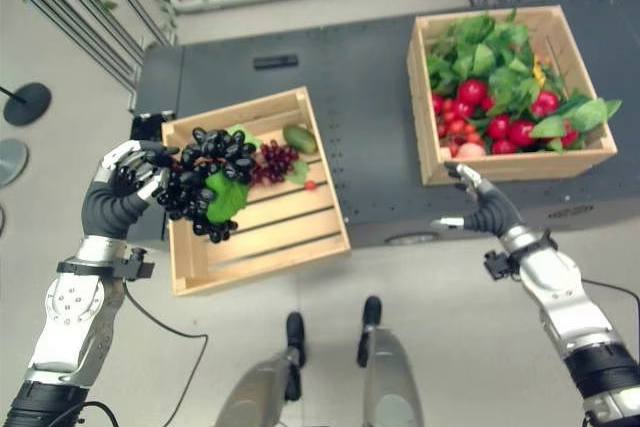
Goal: Pick up the fruits from the basket on one side to the basket on the other side
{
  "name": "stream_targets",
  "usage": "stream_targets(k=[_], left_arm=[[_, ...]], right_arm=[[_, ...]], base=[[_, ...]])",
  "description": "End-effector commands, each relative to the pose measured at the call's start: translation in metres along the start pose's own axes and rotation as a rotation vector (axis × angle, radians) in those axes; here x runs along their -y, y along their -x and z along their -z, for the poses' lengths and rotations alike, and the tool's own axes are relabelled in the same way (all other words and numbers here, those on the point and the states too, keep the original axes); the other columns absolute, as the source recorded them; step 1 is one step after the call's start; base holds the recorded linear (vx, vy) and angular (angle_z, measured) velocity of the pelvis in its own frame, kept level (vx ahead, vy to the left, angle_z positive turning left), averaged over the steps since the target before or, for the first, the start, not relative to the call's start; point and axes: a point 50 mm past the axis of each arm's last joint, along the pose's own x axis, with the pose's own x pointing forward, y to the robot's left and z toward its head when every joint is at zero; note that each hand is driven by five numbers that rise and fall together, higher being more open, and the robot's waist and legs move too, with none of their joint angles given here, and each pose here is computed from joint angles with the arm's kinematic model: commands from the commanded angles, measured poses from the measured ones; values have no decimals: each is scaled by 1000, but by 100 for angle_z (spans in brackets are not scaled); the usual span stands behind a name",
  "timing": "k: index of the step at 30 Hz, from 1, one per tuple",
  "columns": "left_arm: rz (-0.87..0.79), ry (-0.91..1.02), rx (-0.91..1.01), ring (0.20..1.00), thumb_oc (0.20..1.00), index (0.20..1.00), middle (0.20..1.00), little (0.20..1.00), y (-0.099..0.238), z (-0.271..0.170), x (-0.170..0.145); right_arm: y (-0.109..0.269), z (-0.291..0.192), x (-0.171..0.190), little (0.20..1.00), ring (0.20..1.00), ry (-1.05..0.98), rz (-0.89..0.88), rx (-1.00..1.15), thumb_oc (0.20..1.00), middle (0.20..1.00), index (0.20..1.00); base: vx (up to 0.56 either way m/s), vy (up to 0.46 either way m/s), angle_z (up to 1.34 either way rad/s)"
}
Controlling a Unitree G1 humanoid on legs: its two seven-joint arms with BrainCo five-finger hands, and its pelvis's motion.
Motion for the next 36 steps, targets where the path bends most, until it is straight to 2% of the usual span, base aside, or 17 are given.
stream_targets(k=[1, 8, 14, 17, 21, 24, 36], left_arm=[[24, 29, 140, 200, 200, 200, 200, 200, -5, -26, -1], [14, 37, 148, 200, 200, 200, 200, 200, -2, -27, -1], [18, 58, 148, 200, 200, 200, 200, 200, -1, -26, 2], [39, 65, 161, 200, 200, 200, 200, 200, -3, -28, 6], [70, 90, 167, 200, 200, 200, 200, 200, -5, -29, 12], [86, 102, 173, 200, 200, 200, 200, 200, -7, -30, 15], [135, 166, 198, 200, 200, 200, 200, 200, -13, -32, 30]], right_arm=[[-8, -22, -13, 1000, 1000, 9, -66, 115, 1000, 1000, 1000], [-15, -47, -23, 1000, 1000, -24, -118, 237, 1000, 1000, 1000], [-19, -46, -35, 1000, 1000, -84, -154, 246, 1000, 1000, 1000], [-24, -51, -48, 1000, 1000, -86, -216, 263, 1000, 1000, 1000], [-33, -65, -74, 1000, 1000, -221, -362, 320, 1000, 1000, 1000], [-38, -76, -87, 1000, 1000, -237, -441, 351, 1000, 1000, 1000], [-57, -102, -138, 1000, 1000, -374, -597, 425, 1000, 1000, 1000]], base=[[14, 10, 5], [0, 0, 0], [0, 0, 0], [0, 0, 0], [0, 0, 0], [-1, -1, -1], [0, 0, 0]])
